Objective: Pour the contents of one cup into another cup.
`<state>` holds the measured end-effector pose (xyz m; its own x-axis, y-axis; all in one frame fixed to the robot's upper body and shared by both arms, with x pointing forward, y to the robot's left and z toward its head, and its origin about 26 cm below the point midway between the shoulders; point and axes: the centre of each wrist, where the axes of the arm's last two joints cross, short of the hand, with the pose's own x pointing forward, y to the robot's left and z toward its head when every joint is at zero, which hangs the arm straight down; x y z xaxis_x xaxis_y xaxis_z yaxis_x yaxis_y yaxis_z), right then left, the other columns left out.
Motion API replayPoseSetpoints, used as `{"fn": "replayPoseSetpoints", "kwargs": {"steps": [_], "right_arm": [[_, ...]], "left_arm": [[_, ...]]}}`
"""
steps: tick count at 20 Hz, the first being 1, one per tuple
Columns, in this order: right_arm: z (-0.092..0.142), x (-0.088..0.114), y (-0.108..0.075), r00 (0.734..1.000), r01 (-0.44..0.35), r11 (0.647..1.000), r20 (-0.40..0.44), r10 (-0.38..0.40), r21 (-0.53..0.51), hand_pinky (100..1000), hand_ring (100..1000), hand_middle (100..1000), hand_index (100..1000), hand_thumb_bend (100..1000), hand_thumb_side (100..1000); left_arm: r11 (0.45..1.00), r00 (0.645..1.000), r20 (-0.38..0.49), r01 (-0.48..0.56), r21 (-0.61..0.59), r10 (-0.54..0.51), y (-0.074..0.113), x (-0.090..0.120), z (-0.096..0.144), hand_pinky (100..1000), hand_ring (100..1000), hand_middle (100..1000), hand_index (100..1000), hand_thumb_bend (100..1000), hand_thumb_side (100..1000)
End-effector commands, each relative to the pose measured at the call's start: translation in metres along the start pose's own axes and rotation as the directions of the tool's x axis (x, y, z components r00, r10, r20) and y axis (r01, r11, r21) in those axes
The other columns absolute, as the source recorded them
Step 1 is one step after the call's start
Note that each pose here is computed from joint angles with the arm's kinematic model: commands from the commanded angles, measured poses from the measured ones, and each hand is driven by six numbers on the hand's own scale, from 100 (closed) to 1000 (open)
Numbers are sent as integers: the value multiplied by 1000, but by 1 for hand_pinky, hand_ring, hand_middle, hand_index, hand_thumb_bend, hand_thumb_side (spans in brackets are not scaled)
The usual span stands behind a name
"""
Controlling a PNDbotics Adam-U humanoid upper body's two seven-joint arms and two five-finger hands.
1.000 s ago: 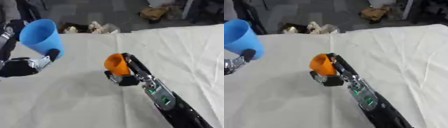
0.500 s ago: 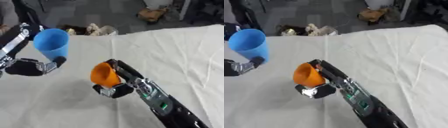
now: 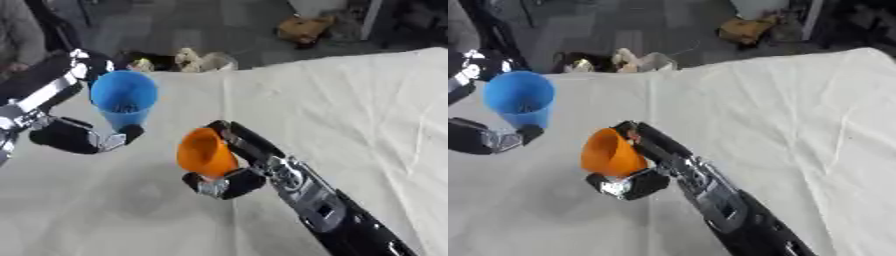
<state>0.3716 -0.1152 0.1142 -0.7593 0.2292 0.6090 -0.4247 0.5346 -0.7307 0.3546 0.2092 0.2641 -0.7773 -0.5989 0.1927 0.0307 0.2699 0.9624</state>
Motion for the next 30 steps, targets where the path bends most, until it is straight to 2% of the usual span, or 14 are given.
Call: {"fn": "replayPoseSetpoints", "kwargs": {"steps": [1, 12, 16, 21, 25, 30], "right_arm": [[-4, -2, 1, 1000, 7, 1000, 2, -7, 4, 738, 422, 251, 575, 100, 389], [-3, -10, 5, 1000, 9, 1000, -11, -9, 7, 738, 423, 252, 576, 100, 389], [-4, -9, 6, 1000, 11, 1000, -7, -11, 9, 738, 423, 251, 576, 100, 390], [-5, -8, 6, 1000, 12, 1000, 1, -12, 11, 738, 423, 252, 577, 100, 388], [-6, -8, 6, 1000, 12, 1000, 2, -12, 11, 738, 424, 252, 577, 100, 389], [-6, -8, 7, 1000, 14, 1000, 1, -14, 10, 737, 423, 252, 576, 100, 391]], "left_arm": [[997, 996, 42, 79, -10, -78, 15, 10, -4, 412, 563, 181, 502, 100, 239], [944, 948, 149, 301, -136, -281, 23, 26, -21, 437, 500, 186, 487, 100, 260], [919, 929, 165, 357, -167, -331, 21, 27, -27, 443, 493, 188, 442, 100, 263], [904, 916, 163, 391, -173, -365, 17, 24, -35, 451, 481, 185, 385, 100, 262], [885, 897, 165, 435, -166, -410, 15, 23, -41, 463, 467, 182, 386, 100, 263], [840, 846, 191, 524, -137, -497, 16, 28, -44, 494, 446, 185, 395, 100, 266]]}}
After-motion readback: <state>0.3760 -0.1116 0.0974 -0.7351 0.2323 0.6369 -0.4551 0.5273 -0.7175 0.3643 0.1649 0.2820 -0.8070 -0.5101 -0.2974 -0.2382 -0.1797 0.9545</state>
